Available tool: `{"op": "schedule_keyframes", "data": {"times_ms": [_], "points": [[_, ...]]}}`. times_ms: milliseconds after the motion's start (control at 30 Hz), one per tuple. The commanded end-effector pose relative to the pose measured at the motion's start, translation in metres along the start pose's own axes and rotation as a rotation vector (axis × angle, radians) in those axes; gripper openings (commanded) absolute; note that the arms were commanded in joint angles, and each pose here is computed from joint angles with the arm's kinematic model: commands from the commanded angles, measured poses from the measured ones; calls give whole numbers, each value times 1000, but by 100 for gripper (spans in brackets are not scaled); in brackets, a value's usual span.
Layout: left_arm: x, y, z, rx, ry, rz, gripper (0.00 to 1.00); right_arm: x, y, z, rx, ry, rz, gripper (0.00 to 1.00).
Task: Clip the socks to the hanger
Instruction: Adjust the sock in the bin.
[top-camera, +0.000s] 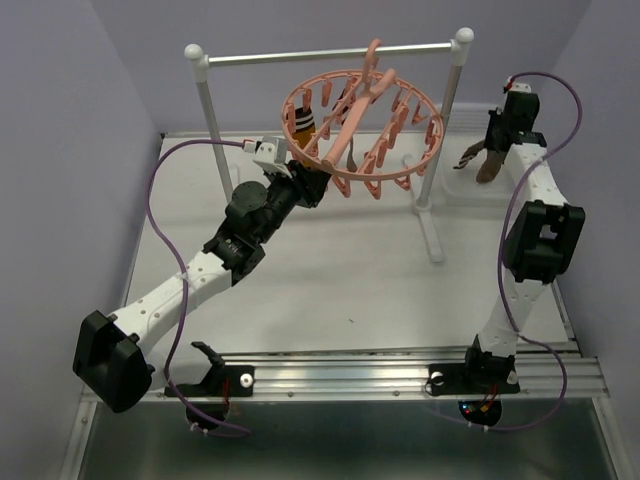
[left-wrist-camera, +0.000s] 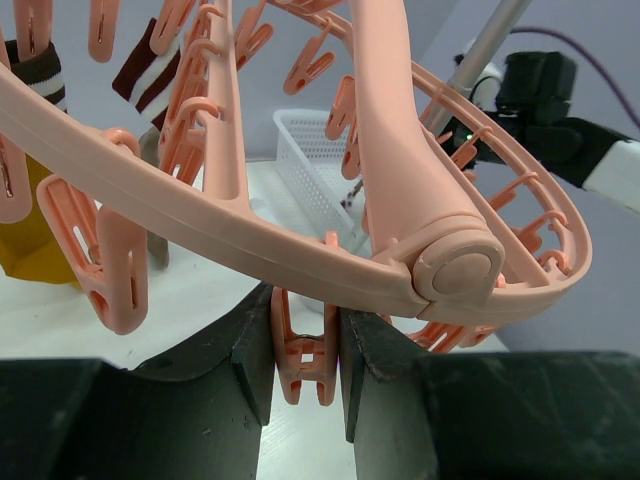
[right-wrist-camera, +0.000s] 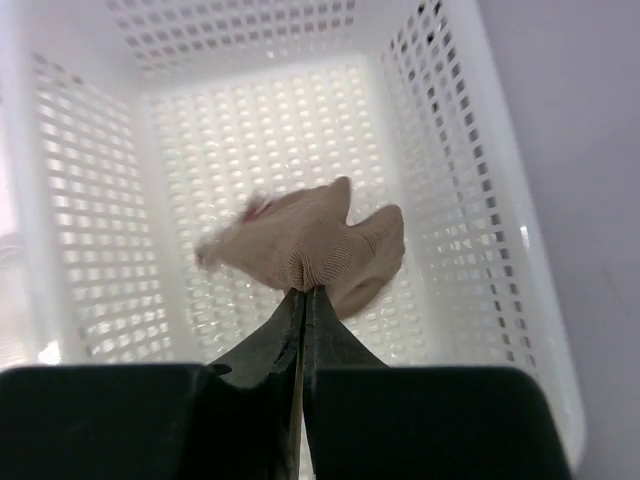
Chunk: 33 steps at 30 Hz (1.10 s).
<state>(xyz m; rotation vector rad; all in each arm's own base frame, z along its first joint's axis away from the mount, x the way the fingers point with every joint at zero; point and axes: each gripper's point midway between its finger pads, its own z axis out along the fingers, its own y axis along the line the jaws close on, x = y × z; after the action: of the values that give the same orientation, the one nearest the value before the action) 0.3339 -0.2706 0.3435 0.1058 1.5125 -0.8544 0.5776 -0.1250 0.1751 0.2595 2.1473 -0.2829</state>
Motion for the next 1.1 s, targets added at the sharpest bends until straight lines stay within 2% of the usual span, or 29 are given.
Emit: {"op": "schedule_keyframes", "data": {"times_ms": [0,167,333,400,633,867,900,967,1000,1067], "points": [[-39,-20,-5,47,-103,-11,0,-39,0,-39,-53,-132,6,1],[-35,-19,-4,45,-95,-9,0,-4,10,-41,-111,-69,-17,1],[-35,-20,-4,51,-94,-6,0,38,-2,-30,-35,23,-33,1],[-34,-21,-4,52,-92,-6,0,49,-17,-27,56,48,-26,4],[-35,-21,-3,53,-91,-6,0,55,-71,-25,397,87,-13,7],[-35,-21,-2,48,-94,-11,0,43,-73,-30,398,80,-52,19],[-36,-21,-2,48,-95,-13,0,41,-72,-30,373,86,-95,21],[-34,-22,-1,51,-91,-12,0,35,-63,-33,295,79,-163,37],[-34,-22,-1,51,-91,-11,0,39,-47,-30,166,85,-267,48],[-34,-23,-2,55,-89,-9,0,32,-26,-41,8,47,-372,64]]}}
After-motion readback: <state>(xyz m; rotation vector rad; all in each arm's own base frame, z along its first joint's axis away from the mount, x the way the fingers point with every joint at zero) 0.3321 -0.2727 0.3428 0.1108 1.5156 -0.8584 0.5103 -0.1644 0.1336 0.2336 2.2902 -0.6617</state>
